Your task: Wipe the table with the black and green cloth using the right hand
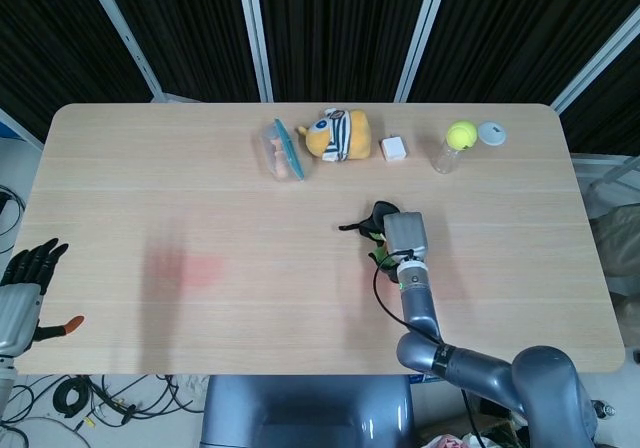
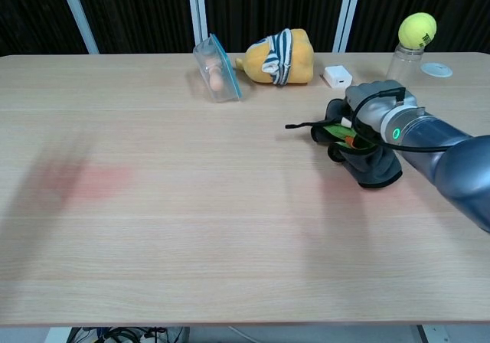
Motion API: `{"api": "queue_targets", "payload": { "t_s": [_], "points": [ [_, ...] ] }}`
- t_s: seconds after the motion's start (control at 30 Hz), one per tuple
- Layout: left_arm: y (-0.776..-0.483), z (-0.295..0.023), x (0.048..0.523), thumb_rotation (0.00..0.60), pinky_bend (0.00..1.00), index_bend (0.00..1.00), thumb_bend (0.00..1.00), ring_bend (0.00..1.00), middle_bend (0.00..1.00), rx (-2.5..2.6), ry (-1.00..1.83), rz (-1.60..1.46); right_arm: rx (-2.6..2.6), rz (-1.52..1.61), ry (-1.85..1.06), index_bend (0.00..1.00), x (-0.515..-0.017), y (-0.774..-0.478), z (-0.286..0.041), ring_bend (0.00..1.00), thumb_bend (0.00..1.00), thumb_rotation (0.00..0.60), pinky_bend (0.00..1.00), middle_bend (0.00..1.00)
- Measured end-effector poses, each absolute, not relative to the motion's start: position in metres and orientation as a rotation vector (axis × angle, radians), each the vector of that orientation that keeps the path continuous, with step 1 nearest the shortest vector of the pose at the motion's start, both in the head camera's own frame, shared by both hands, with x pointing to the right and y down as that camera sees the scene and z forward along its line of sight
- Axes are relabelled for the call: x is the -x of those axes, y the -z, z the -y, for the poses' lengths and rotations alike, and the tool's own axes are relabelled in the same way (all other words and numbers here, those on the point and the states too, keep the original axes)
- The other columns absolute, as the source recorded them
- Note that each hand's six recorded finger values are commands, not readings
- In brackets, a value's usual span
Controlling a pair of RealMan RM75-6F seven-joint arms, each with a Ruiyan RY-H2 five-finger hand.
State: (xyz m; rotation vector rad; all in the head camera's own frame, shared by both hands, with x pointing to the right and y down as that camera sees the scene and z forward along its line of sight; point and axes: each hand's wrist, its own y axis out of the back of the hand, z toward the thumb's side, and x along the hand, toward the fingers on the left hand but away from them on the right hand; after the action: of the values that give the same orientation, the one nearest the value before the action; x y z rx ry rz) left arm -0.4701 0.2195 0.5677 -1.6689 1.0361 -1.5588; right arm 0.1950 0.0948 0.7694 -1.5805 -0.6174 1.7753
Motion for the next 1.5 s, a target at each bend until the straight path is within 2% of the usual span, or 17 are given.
{"api": "queue_targets", "payload": {
  "t_s": [0.13, 0.23, 0.3, 0.4, 0.47, 0.57, 0.67, 1.03, 1.23, 1.5],
  "points": [
    [-0.568, -0.220, 0.469, 0.600, 0.00, 0.00, 0.00, 0.00, 0.00, 1.670, 1.557, -1.033, 1.563, 0.639, -1.769, 0.79, -0.205, -0.760, -0.089, 0.73, 0.41, 0.600, 0.81, 0.72],
    [-0.568, -0.220, 0.468, 0.600, 0.00, 0.00, 0.00, 0.00, 0.00, 1.670, 1.553, -1.028, 1.549, 0.663, -1.760, 0.70, -0.215, -0.749, -0.086, 0.61, 0.39, 0.600, 0.62, 0.59],
    [-0.568, -0.220, 0.468, 0.600, 0.00, 0.00, 0.00, 0.00, 0.00, 1.668, 1.552, -1.027, 1.533, 0.677, -1.758, 0.54, -0.223, -0.741, -0.084, 0.44, 0.35, 0.600, 0.43, 0.43],
    [-0.567, -0.221, 0.468, 0.600, 0.00, 0.00, 0.00, 0.00, 0.00, 1.664, 1.551, -1.029, 1.510, 0.693, -1.767, 0.28, -0.236, -0.732, -0.083, 0.21, 0.30, 0.600, 0.24, 0.19],
    [-0.567, -0.221, 0.468, 0.600, 0.00, 0.00, 0.00, 0.00, 0.00, 1.660, 1.551, -1.028, 1.501, 0.697, -1.777, 0.17, -0.242, -0.727, -0.084, 0.10, 0.28, 0.600, 0.21, 0.09],
    [-0.567, -0.222, 0.469, 0.600, 0.00, 0.00, 0.00, 0.00, 0.00, 1.653, 1.552, -1.023, 1.479, 0.700, -1.796, 0.05, -0.254, -0.716, -0.085, 0.04, 0.25, 0.600, 0.20, 0.02],
    [-0.566, -0.223, 0.468, 0.600, 0.00, 0.00, 0.00, 0.00, 0.00, 1.648, 1.551, -1.023, 1.461, 0.706, -1.809, 0.00, -0.265, -0.704, -0.087, 0.01, 0.23, 0.600, 0.19, 0.00],
    [-0.564, -0.226, 0.466, 0.600, 0.00, 0.00, 0.00, 0.00, 0.00, 1.640, 1.540, -1.014, 1.385, 0.776, -1.882, 0.00, -0.340, -0.649, -0.107, 0.00, 0.20, 0.600, 0.19, 0.00],
    [-0.564, -0.226, 0.463, 0.600, 0.00, 0.00, 0.00, 0.00, 0.00, 1.640, 1.527, -1.000, 1.385, 0.850, -1.879, 0.00, -0.377, -0.621, -0.121, 0.00, 0.10, 0.600, 0.19, 0.00],
    [-0.563, -0.228, 0.460, 0.600, 0.00, 0.00, 0.00, 0.00, 0.00, 1.636, 1.499, -0.958, 1.401, 0.898, -1.709, 0.00, -0.393, -0.582, -0.155, 0.00, 0.02, 0.600, 0.18, 0.00]
  ]
}}
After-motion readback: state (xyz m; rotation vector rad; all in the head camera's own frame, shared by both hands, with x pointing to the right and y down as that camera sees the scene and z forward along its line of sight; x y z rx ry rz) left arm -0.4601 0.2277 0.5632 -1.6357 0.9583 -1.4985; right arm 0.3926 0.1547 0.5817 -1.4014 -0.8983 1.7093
